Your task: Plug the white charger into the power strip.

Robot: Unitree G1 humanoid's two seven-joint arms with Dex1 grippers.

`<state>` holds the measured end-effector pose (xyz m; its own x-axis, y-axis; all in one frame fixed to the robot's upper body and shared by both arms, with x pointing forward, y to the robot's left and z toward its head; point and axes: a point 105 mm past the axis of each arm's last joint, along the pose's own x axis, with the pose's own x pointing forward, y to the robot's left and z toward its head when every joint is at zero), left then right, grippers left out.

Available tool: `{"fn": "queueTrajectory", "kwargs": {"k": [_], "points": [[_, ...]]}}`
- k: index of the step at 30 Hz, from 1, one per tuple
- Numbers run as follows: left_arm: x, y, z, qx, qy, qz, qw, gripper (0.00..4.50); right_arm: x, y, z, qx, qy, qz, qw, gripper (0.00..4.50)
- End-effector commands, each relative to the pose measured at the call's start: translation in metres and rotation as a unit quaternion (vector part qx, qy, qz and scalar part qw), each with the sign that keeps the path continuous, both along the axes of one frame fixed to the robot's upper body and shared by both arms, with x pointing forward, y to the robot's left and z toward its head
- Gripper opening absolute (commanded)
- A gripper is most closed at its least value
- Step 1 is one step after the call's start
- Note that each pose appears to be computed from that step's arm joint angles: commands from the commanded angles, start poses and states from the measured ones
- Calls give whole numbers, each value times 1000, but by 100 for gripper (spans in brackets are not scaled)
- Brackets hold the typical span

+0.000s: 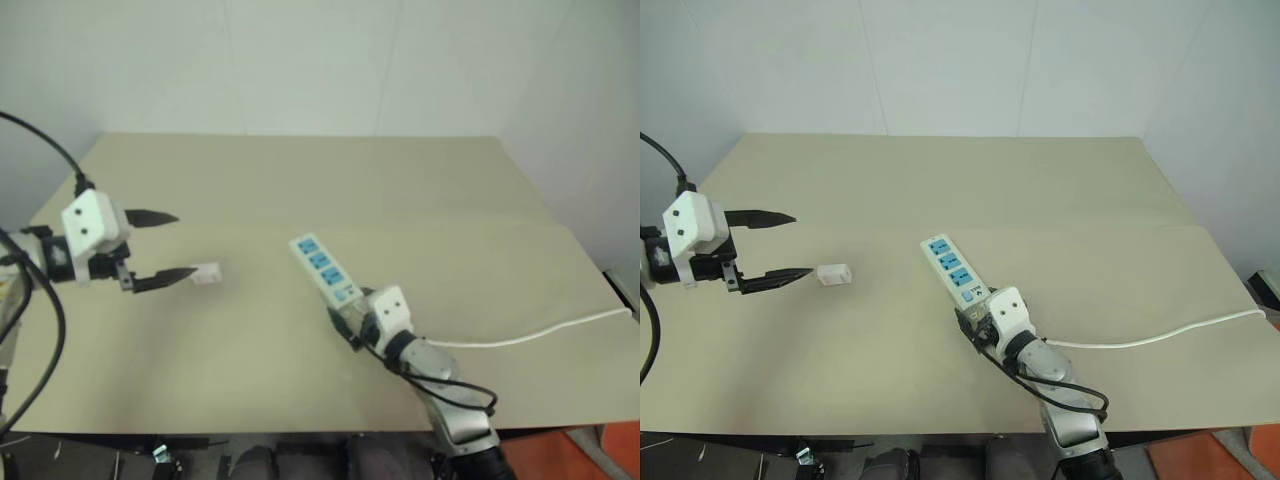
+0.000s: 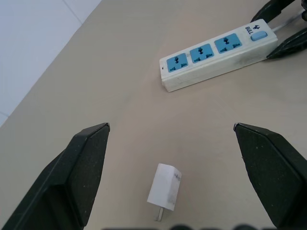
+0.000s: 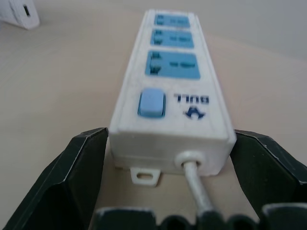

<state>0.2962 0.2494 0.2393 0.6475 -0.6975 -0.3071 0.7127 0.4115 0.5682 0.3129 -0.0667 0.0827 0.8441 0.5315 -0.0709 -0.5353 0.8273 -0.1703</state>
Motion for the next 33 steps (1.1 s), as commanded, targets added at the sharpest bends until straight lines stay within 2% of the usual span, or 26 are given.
{"fn": "queueTrajectory", "kwargs": {"k": [1, 22, 25, 26, 30, 33], "points": [[0, -2, 13, 4, -34, -3, 999, 450, 5, 4, 10, 15, -22, -11, 1000, 445], [3, -5, 13, -4, -45, -9, 999, 450, 10, 9, -10, 46, 11, -22, 999, 445], [3, -4, 12, -5, -46, -5, 999, 450, 10, 9, -12, 37, 8, -15, 999, 354], [3, -4, 12, -6, -48, -4, 999, 450, 10, 10, -12, 35, 7, -13, 999, 341], [3, -7, 12, -13, -51, -11, 999, 450, 9, 13, -11, 28, 1, 5, 1000, 341], [3, -21, 7, 0, -44, -46, 998, 450, -4, 12, -9, 21, -5, 82, 996, 341]]}}
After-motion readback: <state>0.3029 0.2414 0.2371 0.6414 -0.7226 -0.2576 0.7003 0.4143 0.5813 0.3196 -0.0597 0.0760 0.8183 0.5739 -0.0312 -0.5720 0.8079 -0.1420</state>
